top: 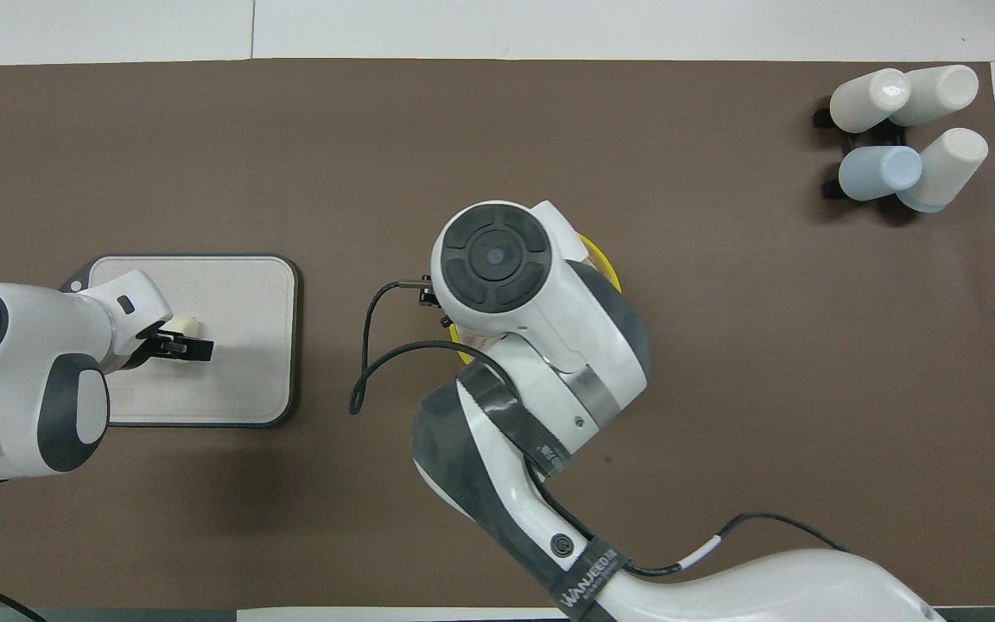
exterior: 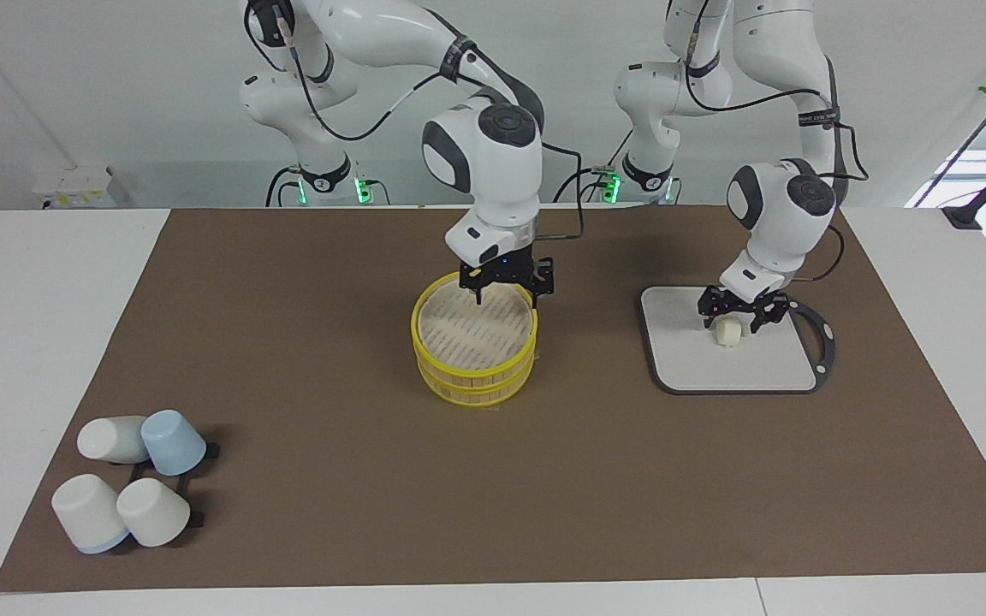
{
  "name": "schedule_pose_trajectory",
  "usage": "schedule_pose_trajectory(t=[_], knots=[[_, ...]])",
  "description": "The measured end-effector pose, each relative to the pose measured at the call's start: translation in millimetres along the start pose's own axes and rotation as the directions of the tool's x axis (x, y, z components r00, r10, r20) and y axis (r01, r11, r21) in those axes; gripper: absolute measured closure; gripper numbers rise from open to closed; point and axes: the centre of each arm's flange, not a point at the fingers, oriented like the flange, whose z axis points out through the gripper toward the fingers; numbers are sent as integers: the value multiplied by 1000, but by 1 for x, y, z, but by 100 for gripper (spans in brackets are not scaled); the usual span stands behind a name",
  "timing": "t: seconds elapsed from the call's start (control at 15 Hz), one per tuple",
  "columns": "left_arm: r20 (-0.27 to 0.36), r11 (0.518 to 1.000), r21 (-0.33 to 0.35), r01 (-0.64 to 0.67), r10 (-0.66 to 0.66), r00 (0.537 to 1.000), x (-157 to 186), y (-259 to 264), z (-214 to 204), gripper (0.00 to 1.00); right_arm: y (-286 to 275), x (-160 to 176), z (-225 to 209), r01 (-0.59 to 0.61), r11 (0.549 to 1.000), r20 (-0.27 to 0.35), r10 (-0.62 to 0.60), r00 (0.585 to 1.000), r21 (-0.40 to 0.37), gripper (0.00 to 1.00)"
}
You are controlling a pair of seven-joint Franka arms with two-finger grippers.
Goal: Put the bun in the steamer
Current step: 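Grasp the white bun with the left gripper while the right gripper grasps the lid, then lift the steamer lid with the right gripper while the left gripper lifts the bun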
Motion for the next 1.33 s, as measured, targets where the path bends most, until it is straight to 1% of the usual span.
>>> schedule_pose_trajectory(t=[0.07, 0.2, 0.27, 0.33, 0.4, 0.47, 0.53, 0.6, 0.73, 0.8, 0.87, 0.93, 1.0, 1.07, 1.13, 1.2, 1.33], knots=[[-2, 1000, 0, -2, 2, 1000, 1, 1, -1, 15, -11, -5, 11, -3, 1000, 0, 3, 1000, -13, 3], [-3, 1000, 1, -4, 4, 1000, 1, 1, -1, 40, -20, -7, 26, -7, 1000, 3, 7, 1000, -28, 3], [-3, 1000, 1, -4, 4, 1000, 1, 1, -1, 50, -21, -5, 30, -10, 1000, 2, 10, 1000, -30, 3], [-3, 1000, 1, -4, 4, 1000, 1, 1, -1, 61, -22, -2, 31, -12, 1000, -4, 11, 1000, -23, 7], [-3, 1000, 1, -4, 4, 1000, 2, 1, -2, 71, -24, 0, 31, -12, 1000, -15, 12, 1000, -8, 7], [-2, 1000, 0, -4, 4, 1000, 2, 1, -2, 76, -25, 0, 30, -11, 1000, -21, 11, 1000, 0, 12], [1, 1000, -1, -4, 4, 1000, 3, 1, -3, 77, -25, 0, 29, -11, 1000, -23, 11, 1000, 2, 26], [12, 1000, -6, -1, 1, 1000, 4, 1, -6, 77, -26, 0, 29, -10, 1000, -25, 10, 1000, 3, 37], [43, 999, -36, 21, -19, 999, 17, -3, -29, 77, -25, 2, 27, -2, 1000, -42, 2, 999, -6, 59], [62, 998, -55, 30, -26, 998, 27, -5, -51, 77, -25, 3, 26, 3, 1000, -53, -4, 999, -13, 66], [81, 996, -75, 39, -33, 996, 38, -7, -79, 77, -27, 2, 25, 6, 1000, -56, -7, 998, -9, 79], [92, 994, -94, 51, -42, 995, 48, -9, -111, 77, -28, 2, 23, 10, 1000, -59, -10, 998, -8, 87], [99, 992, -106, 66, -56, 994, 55, -10, -143, 77, -29, 3, 22, 11, 1000, -62, -12, 998, -7, 91], [104, 990, -110, 84, -73, 992, 60, -11, -174, 77, -28, 5, 19, 12, 1000, -62, -12, 998, -11, 91], [104, 988, -111, 103, -92, 990, 62, -10, -199, 77, -22, 11, 14, 13, 999, -62, -16, 998, -35, 91], [104, 987, -111, 117, -106, 989, 62, -9, -219, 77, -10, 24, 6, 27, 998, -64, -30, 998, -59, 91], [109, 985, -112, 129, -117, 987, 62, -6, -240, 77, 30, 63, -24, 84, 994, -66, -89, 994, -73, 91]])
